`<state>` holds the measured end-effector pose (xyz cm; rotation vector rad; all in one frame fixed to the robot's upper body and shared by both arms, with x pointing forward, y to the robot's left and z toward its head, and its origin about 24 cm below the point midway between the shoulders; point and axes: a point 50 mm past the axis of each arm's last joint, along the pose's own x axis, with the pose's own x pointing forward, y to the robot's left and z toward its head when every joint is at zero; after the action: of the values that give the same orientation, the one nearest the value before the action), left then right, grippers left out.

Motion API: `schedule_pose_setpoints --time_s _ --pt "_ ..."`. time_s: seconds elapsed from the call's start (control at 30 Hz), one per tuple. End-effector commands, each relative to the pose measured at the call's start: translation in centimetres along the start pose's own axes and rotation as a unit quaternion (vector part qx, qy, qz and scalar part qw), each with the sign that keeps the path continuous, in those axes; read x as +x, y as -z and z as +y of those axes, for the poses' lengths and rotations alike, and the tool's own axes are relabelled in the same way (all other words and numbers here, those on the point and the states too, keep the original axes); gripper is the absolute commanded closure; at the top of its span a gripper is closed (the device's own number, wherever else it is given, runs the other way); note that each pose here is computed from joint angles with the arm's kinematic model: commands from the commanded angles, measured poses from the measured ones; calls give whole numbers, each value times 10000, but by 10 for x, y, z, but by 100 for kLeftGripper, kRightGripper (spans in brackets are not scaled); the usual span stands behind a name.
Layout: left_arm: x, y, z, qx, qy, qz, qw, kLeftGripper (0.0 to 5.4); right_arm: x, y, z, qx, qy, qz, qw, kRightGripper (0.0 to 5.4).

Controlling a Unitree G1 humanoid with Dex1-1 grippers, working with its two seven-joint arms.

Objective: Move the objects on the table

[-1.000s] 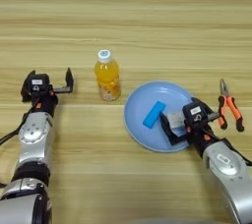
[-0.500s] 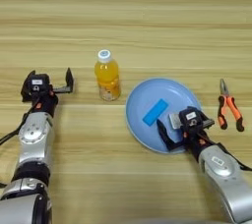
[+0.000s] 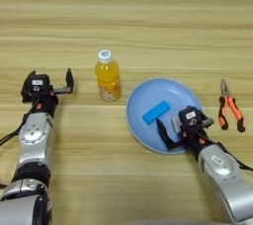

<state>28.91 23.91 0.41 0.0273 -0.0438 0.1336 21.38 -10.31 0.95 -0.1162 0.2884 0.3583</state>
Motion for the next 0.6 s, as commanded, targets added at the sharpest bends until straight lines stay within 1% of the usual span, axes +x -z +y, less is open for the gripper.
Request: schedule_pose_setpoints --time_s 0.03,0.3,0.37,0.6 --pt "0 0 -1 10 -6 -20 10000 2 -5 3 -1 -62 46 131 9999 0" --pt "-1 1 -2 -4 -7 -6 10000 2 -16 -5 -2 -174 94 40 9998 0" --pt "-1 1 -2 -8 -6 -7 10000 2 -18 -6 -2 -215 98 80 9997 0" --pt "-1 2 -4 -22 -3 -7 10000 2 -21 -6 -1 -227 60 173 9996 0"
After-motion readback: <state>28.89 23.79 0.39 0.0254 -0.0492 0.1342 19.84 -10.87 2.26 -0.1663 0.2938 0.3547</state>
